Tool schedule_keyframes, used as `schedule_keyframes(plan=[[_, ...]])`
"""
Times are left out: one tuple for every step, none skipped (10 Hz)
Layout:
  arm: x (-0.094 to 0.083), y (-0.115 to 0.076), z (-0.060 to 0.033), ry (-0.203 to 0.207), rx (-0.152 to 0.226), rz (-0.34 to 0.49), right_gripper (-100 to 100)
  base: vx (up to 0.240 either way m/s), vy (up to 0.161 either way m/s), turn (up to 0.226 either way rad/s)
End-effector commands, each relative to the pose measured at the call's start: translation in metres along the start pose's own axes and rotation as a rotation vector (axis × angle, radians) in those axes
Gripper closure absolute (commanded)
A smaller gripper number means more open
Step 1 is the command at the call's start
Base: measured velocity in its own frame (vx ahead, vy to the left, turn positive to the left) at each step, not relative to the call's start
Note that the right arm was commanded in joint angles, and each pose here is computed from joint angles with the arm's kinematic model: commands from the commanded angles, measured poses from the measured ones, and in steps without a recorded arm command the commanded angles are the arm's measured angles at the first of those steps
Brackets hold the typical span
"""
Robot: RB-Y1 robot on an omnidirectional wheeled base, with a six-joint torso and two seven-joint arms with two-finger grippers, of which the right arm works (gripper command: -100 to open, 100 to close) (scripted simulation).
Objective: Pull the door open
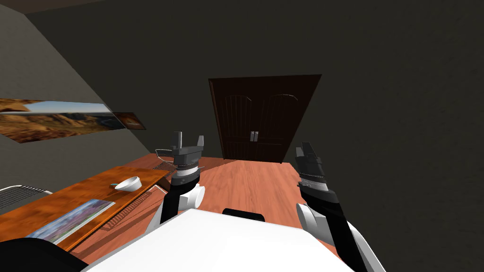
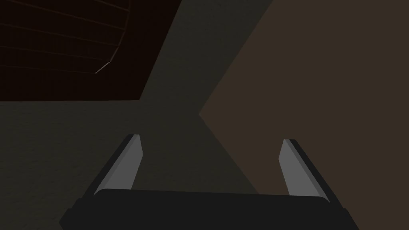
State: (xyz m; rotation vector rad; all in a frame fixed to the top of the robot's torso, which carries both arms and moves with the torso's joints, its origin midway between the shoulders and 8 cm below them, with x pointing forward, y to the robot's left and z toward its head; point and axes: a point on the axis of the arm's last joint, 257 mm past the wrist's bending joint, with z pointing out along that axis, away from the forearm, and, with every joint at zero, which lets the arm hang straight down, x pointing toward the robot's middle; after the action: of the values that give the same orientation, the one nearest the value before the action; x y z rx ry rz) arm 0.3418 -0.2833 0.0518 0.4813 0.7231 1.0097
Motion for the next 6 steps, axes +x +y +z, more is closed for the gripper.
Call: schedule_keyframes(plan=[[0.004, -0.011, -0.0004, 0.008, 0.015, 0.015, -100, -0.023, -0.030, 0.050], [0.006, -0.015, -0.0005, 0.011, 0.021, 0.020, -100, 0.100, 0.008, 0.008], [0.009, -0.023, -0.0009, 0.017, 0.032, 0.032, -100, 0.142, 0.014, 0.012], [0.013, -0.034, -0.0014, 0.025, 0.047, 0.045, -100, 0.146, 0.002, 0.039], [0.018, -0.045, -0.0021, 0.033, 0.064, 0.061, -100, 0.155, 0.012, 0.050], [0.020, -0.051, -0.0025, 0.036, 0.073, 0.068, -100, 0.132, -0.005, 0.022]])
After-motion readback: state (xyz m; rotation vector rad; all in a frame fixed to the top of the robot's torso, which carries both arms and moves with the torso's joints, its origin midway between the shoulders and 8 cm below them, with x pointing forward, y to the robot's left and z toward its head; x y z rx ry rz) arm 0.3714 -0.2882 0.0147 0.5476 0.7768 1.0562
